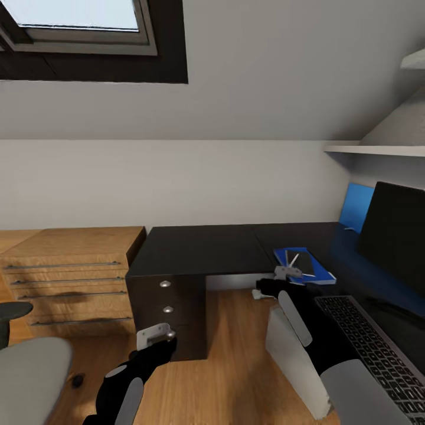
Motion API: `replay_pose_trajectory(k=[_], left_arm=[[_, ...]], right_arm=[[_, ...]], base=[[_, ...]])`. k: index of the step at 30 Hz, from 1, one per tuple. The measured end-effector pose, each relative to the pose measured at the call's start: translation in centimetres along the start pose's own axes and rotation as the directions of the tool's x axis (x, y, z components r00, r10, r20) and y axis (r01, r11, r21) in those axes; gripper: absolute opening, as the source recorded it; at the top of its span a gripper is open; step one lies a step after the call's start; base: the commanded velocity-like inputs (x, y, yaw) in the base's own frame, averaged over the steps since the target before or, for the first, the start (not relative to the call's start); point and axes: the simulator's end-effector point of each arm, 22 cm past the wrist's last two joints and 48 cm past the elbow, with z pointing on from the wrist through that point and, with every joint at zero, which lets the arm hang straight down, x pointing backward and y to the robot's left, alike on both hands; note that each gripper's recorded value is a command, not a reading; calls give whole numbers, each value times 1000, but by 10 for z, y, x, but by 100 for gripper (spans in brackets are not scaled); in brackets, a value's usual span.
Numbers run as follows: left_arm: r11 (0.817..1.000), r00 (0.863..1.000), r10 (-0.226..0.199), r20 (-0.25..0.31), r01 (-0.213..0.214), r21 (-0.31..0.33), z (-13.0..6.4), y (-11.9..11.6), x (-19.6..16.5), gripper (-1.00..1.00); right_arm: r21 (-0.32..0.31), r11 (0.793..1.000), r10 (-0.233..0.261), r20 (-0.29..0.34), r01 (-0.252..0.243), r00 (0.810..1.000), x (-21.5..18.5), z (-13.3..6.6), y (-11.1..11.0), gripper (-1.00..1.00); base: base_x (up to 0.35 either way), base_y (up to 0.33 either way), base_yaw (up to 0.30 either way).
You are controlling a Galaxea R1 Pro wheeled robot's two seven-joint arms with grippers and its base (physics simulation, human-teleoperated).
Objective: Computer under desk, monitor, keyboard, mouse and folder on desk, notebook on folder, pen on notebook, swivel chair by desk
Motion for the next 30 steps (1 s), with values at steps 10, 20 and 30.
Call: replay_pose_trajectory(k=[10, 20, 30], left_arm=[[1000, 1000, -1, -29, 0, -18, 5, 7, 13, 100], [1000, 999, -1, -52, 0, -28, 5, 10, 17, 100], [999, 1000, -7, -30, 6, -35, -4, 8, -2, 100]], right_arm=[[-1, 1000, -21, -26, 21, 999, 14, 5, 4, 100], [-17, 990, -141, -3, 141, 990, 35, 13, 35, 100], [-30, 989, -140, 45, 142, 989, 34, 13, 56, 100]], base=[[-205, 0, 0], [-14, 0, 0], [-1, 0, 0]])
